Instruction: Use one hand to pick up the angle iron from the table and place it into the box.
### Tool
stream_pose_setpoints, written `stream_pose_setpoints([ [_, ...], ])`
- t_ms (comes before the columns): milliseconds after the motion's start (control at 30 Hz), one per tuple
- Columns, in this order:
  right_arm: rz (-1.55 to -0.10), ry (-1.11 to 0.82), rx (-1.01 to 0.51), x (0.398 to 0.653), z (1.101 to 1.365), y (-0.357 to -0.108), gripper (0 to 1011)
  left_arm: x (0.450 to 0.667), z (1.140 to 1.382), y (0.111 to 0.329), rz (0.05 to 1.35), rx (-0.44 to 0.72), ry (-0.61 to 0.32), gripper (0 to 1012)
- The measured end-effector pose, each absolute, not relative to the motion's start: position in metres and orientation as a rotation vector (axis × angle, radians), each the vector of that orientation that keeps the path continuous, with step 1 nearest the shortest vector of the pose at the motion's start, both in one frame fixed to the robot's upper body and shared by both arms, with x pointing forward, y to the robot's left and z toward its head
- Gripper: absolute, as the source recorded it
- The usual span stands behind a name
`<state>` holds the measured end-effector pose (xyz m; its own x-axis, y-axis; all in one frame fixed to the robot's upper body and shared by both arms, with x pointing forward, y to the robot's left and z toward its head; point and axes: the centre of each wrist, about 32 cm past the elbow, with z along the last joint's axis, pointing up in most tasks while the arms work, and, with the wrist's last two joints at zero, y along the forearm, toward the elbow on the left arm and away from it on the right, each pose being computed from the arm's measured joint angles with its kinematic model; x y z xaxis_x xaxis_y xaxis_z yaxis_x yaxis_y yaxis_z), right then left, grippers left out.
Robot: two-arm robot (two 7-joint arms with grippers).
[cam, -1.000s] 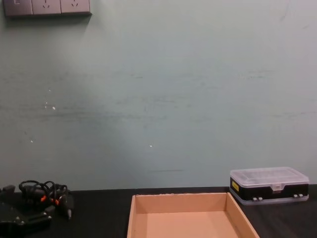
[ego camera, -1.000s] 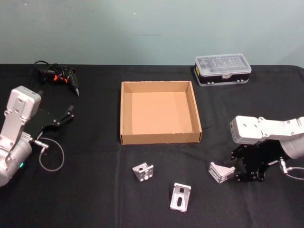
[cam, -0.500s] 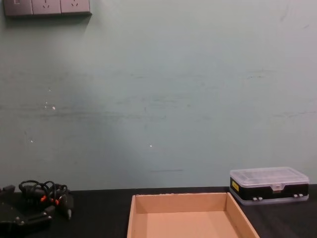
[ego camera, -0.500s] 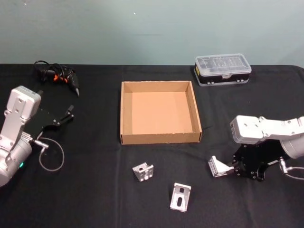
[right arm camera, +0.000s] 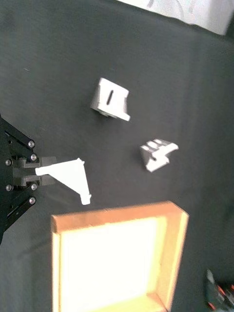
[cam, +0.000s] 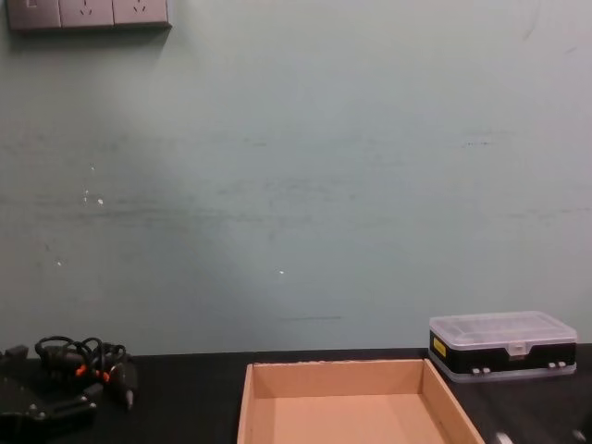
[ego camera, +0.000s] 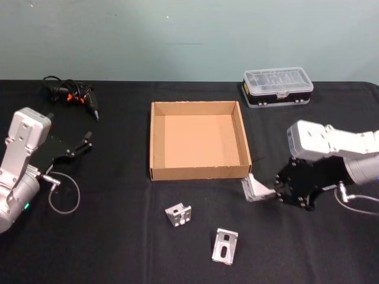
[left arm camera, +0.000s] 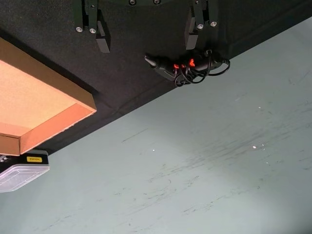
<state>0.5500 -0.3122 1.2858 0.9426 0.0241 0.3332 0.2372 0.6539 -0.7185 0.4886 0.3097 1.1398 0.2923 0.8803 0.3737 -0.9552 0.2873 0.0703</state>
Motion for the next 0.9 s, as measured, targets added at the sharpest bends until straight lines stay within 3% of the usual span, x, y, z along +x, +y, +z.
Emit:
stream_pose_setpoints([
  [300,-0.249,-0.296,-0.672,0.553,1.293,-0.288,94,0.489,1.140,0.310,1.248,0.304,-0.285,1000],
  [900,-0.617,0.041,-0.469,0.574,1.261,-0.249,94,0.489,1.140,0.310,1.248,0.304,-0.285,1000],
])
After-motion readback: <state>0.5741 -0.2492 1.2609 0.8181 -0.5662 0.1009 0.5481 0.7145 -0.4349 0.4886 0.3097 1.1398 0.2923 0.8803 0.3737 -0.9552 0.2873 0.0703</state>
